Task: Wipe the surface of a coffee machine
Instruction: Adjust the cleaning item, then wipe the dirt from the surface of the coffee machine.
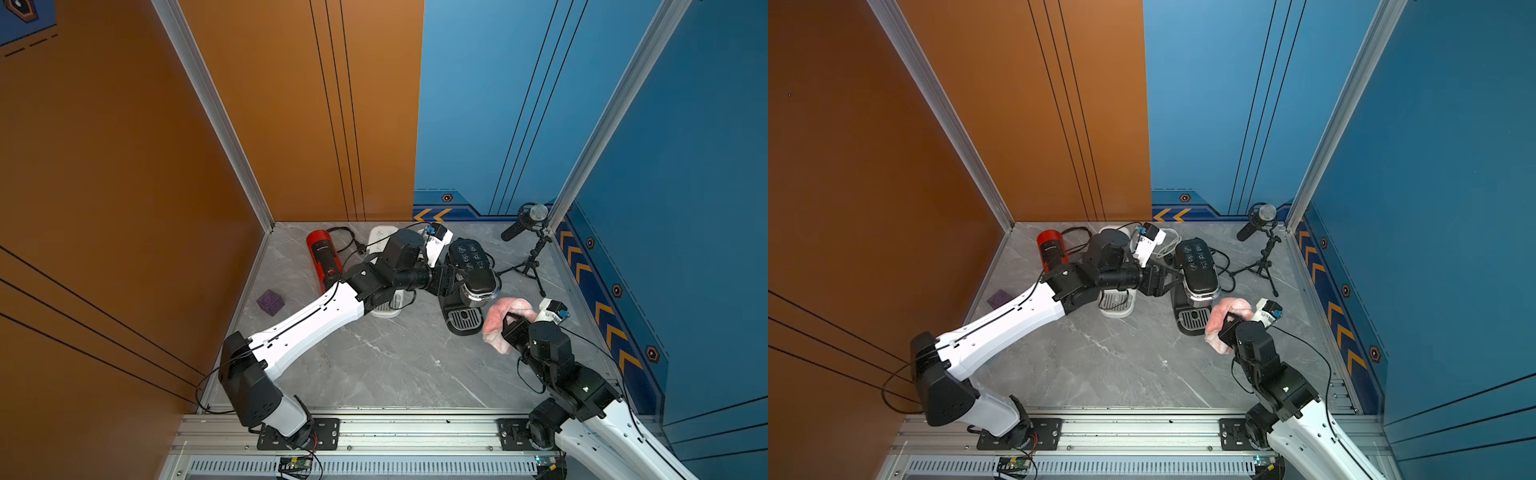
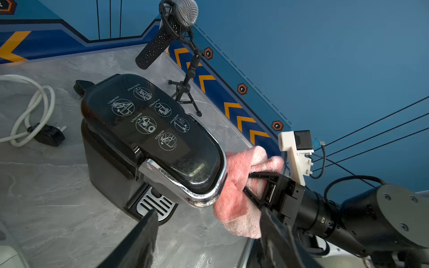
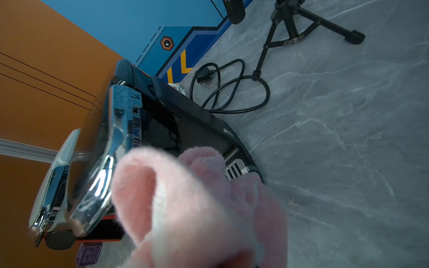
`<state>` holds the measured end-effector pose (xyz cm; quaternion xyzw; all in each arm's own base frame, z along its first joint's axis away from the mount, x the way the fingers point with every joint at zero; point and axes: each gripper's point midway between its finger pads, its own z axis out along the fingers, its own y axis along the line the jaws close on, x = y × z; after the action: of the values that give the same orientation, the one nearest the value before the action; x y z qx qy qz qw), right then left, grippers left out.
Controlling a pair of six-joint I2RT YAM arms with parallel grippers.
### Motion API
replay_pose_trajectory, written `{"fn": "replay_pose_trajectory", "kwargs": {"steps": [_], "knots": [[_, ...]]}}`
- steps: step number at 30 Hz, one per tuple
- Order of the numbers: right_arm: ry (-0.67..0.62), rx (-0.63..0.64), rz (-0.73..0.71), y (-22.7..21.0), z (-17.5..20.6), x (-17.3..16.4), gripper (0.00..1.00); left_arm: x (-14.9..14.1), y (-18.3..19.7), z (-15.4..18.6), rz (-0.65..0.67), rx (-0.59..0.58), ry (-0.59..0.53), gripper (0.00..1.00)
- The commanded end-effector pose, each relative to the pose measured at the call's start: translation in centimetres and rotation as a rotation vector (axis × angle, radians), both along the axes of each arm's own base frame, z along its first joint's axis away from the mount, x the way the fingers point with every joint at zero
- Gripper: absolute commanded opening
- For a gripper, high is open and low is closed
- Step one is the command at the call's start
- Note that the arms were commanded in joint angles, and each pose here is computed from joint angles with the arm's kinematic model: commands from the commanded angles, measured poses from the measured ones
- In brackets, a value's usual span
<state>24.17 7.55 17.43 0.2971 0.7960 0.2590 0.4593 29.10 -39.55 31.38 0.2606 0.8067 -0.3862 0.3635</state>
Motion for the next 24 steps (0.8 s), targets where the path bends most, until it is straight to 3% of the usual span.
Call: {"fn": "replay_pose_trajectory", "kwargs": {"steps": [1, 5, 10, 16, 24], "knots": [[-0.120, 0.203, 0.047, 1.9, 2.4, 1.1, 0.00, 1.8, 0.0, -2.8, 0.075, 0.204, -0.093, 0.70], [-0.159, 0.336, 0.064, 2.2, 1.8, 1.2, 0.00, 2.9, -0.8, -4.9, 0.120, 0.299, -0.138, 0.70], [-0.171, 0.383, 0.119, 3.2, 1.7, 1.5, 0.00, 3.9, -0.9, -6.2, 0.163, 0.360, -0.166, 0.71], [-0.159, 0.378, 0.182, 4.5, 2.5, 1.8, 0.00, 4.4, -1.2, -8.4, 0.174, 0.417, -0.169, 0.71], [-0.103, 0.363, 0.185, 5.0, 0.7, 2.2, 0.00, 4.1, -1.1, -10.7, 0.170, 0.446, -0.123, 0.70]]}}
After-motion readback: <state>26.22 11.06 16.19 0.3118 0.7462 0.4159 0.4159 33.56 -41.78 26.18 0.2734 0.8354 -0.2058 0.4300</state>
